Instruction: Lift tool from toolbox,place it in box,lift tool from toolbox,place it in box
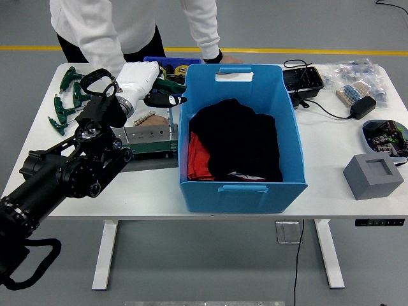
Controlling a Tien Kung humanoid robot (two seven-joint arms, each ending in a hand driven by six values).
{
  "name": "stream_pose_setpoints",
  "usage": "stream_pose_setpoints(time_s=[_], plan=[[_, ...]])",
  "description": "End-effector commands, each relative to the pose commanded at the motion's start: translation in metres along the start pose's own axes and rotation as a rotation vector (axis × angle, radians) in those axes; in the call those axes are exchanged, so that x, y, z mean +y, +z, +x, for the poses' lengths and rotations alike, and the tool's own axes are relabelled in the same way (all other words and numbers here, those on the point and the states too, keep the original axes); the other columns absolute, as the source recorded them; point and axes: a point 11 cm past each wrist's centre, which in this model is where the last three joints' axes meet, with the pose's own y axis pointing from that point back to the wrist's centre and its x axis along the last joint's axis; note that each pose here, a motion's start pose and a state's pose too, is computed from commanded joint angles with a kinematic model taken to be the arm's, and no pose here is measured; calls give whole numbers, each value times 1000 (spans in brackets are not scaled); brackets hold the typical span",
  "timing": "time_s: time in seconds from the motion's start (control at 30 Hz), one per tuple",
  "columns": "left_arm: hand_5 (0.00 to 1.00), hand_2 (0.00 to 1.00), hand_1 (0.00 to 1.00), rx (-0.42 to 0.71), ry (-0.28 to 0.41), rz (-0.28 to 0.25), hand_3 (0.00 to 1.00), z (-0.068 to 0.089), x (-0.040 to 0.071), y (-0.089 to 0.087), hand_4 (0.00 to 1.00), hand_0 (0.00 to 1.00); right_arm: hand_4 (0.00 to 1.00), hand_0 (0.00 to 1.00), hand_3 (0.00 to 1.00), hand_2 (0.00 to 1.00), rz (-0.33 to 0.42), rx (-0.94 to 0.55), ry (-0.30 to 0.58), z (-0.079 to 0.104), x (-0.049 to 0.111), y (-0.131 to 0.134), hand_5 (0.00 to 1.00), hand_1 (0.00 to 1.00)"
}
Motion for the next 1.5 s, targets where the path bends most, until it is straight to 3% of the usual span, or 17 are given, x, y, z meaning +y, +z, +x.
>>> stream_pose_setpoints(time_s=[0.47, 0.5, 0.7, 0.73, 0.9, 0.93, 1.1, 1.13, 1.5], plan=[[638, 12, 2, 5, 63, -27, 36, 9, -2, 2, 967, 145, 777, 672, 573, 726, 9, -8, 1, 1, 0, -4, 721, 660], [650, 8, 2, 4, 69, -35, 31, 11, -2, 3, 848, 138, 777, 672, 574, 726, 9, -8, 1, 1, 0, -4, 721, 659], [650, 8, 2, -18, 105, -99, 31, 25, -5, 14, 848, 138, 777, 672, 574, 726, 9, -6, 1, 1, 0, -4, 721, 659], [587, 5, 2, -27, 108, -109, 29, 28, -5, 16, 718, 137, 777, 672, 574, 726, 9, -7, 1, 1, 0, -4, 721, 660], [587, 5, 2, -76, 110, -155, 29, 39, -7, 24, 718, 137, 777, 672, 574, 726, 10, -10, 2, 2, 0, -4, 721, 660], [530, 4, 2, -85, 109, -165, 30, 41, -7, 26, 709, 136, 778, 672, 574, 726, 10, -11, 2, 2, 0, -4, 720, 660], [530, 4, 2, -125, 104, -213, 30, 50, -7, 36, 709, 136, 778, 672, 574, 726, 10, -12, 3, 2, 0, -4, 720, 660], [473, 6, 2, -131, 103, -220, 35, 51, -7, 38, 692, 138, 777, 672, 574, 726, 10, -11, 3, 2, 0, -4, 720, 659], [456, 13, 2, -198, 110, -304, 39, 80, -7, 57, 698, 141, 777, 672, 574, 726, 9, -13, 4, 3, 0, -3, 720, 659]])
